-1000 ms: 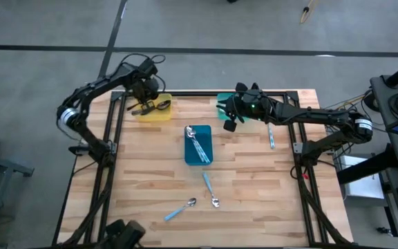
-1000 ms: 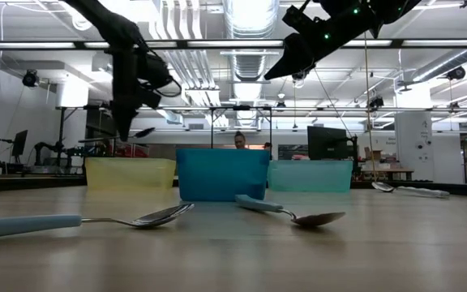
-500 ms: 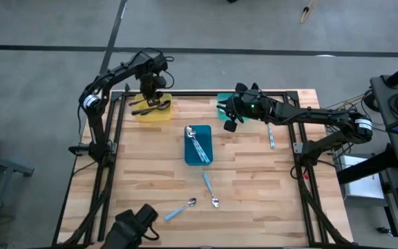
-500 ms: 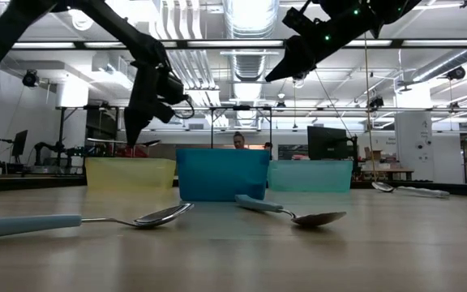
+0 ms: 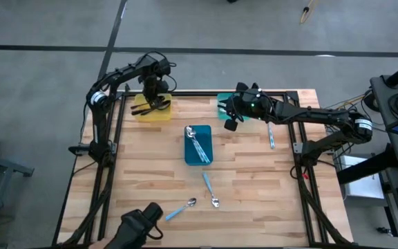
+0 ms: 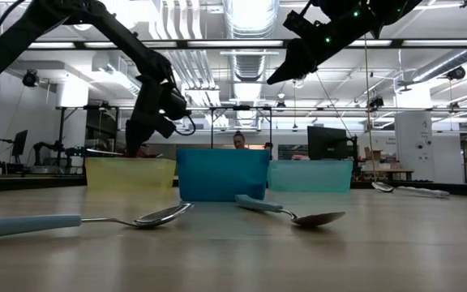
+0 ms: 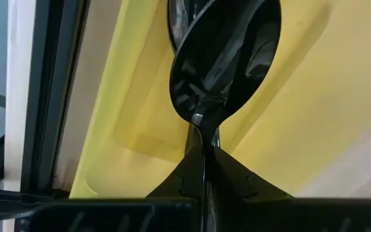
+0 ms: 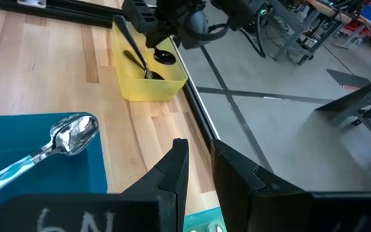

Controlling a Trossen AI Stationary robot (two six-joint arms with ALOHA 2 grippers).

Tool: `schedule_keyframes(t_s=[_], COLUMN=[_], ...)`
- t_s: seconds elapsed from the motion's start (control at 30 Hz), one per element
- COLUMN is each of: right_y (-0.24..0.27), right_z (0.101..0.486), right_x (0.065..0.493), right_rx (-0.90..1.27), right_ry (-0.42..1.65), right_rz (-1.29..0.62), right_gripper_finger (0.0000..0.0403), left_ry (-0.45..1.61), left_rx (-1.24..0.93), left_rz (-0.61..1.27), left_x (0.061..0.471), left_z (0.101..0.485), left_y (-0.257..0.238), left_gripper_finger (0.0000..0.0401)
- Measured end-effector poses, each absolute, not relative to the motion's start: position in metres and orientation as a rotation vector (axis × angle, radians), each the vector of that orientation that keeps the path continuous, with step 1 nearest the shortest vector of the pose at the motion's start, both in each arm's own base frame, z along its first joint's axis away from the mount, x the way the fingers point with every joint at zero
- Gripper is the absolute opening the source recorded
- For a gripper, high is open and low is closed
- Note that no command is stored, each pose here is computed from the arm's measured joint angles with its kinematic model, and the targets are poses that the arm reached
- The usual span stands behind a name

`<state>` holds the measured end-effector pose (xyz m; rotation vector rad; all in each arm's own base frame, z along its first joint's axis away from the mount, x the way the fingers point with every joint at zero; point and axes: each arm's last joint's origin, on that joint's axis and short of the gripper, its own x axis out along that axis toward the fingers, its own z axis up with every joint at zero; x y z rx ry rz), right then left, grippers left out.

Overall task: Sort silverware by color (type)
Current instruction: Put the black spoon into the yellow bin

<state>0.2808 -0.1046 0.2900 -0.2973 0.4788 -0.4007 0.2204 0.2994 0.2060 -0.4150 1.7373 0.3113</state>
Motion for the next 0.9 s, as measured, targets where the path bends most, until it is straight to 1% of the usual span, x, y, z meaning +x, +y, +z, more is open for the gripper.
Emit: schedule_keyframes(t_s=[0.33,0.9], right_y=[-0.1058,-0.1058], right_z=[0.2885,0.2884], right_x=[0.2800,0.2800], right_rx=[-0.297,-0.295], right_ry=[0.484,0.483], right_rz=[-0.404,-0.404], right_gripper_finger=[0.0059,0.0059], left_ry=[1.733,1.725], left_rx=[-0.433,-0.444], left_rz=[0.294,0.318], left_x=[0.2222,0.2227], left_z=[0.2007,0.2004], left_y=[0.3004,0.3009], left_gripper_finger=[0.0000,0.0007])
